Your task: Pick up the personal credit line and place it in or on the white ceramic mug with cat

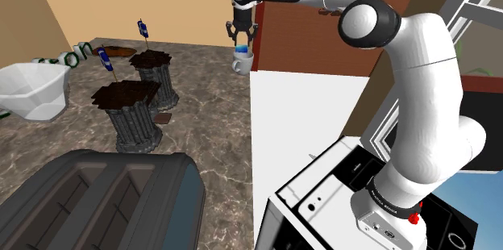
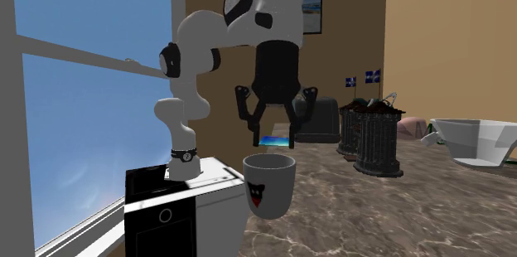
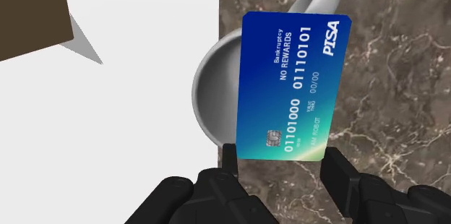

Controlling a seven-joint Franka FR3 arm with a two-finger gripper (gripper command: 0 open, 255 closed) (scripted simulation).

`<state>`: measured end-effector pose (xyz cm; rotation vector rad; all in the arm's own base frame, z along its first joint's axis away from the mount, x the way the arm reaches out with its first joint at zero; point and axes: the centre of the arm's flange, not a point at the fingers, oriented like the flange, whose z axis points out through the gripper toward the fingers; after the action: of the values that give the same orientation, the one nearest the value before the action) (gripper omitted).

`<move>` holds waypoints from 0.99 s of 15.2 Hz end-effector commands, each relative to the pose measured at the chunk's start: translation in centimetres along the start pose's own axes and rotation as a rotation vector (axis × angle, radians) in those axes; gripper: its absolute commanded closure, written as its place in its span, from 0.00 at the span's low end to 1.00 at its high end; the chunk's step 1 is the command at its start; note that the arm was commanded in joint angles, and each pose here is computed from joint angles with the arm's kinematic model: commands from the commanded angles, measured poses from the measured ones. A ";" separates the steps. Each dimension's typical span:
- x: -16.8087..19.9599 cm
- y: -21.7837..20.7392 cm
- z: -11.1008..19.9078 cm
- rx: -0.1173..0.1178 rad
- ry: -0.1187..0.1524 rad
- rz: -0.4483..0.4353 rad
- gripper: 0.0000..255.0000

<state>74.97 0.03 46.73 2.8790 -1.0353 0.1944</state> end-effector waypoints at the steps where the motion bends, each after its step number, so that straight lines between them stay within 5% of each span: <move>1: -0.2 -0.1 1.1 0.000 0.000 0.000 1.00; 13: -0.5 -0.1 3.0 0.000 0.000 0.000 1.00; 14: -0.5 -0.1 3.0 0.000 0.000 0.000 0.00; 15: -0.4 -0.2 3.0 0.000 0.000 0.000 0.00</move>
<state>75.00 0.09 43.75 2.8794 -1.0356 0.1966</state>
